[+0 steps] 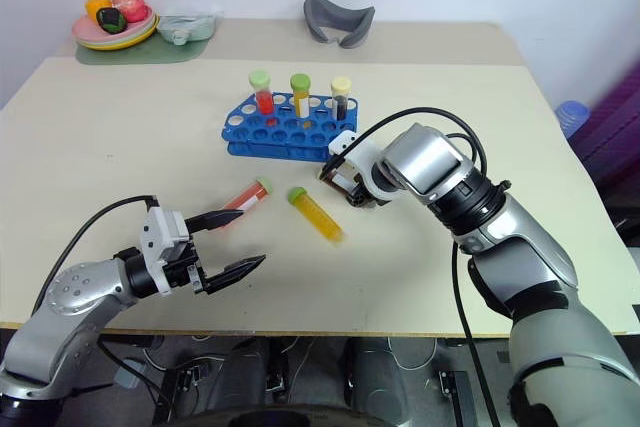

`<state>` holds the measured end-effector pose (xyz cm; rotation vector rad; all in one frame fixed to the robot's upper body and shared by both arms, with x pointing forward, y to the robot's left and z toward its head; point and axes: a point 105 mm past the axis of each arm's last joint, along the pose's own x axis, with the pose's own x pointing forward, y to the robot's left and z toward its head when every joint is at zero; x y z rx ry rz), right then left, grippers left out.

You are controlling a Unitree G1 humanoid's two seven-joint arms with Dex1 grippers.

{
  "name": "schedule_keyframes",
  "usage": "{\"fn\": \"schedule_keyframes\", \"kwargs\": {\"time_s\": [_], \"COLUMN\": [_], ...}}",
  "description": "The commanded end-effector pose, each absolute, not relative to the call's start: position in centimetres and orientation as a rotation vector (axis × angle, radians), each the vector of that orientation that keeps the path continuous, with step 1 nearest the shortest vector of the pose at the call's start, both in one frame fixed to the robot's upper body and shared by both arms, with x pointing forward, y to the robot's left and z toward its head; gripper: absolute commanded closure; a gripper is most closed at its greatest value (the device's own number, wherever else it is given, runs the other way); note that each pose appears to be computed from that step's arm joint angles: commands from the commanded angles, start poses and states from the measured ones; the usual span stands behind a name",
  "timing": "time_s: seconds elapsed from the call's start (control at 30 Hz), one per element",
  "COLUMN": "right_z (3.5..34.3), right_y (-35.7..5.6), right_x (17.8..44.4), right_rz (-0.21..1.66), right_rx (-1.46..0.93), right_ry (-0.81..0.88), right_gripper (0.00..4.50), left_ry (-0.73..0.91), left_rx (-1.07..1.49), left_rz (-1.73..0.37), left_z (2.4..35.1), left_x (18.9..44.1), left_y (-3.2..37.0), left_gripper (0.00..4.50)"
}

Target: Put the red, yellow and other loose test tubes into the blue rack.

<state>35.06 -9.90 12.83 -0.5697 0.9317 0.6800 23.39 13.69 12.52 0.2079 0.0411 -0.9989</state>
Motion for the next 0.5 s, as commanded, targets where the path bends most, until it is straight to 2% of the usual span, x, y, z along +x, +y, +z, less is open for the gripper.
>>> {"fn": "schedule_keyframes", "kwargs": {"time_s": [0.03,0.13,0.23,0.4,0.5], "right_z": [14.5,17.3,20.6,24.2,25.0], "right_y": [-9.5,-8.2,-6.4,-4.9,-4.0], "right_x": [35.1,34.2,32.7,34.0,34.3], "right_rz": [0.71,0.832,0.996,0.962,0.949], "right_rx": [-0.603,-0.604,-0.541,-0.316,-0.241], "right_ry": [0.823,0.646,0.392,0.028,-0.109], "right_gripper": [3.64,3.64,3.64,3.64,3.64], "left_ry": [0.004,-0.013,-0.034,-0.117,-0.135], "left_rx": [0.233,0.233,0.208,0.108,0.078], "left_rz": [-0.993,-0.94,-0.845,-0.701,-0.689], "left_z": [13.4,13.8,14.4,15.8,16.2], "left_x": [23.3,23.6,24.4,26.1,26.5], "left_y": [13.7,14.3,15.6,16.6,16.4], "left_gripper": [0.0,0.0,0.0,0.0,0.0]}}
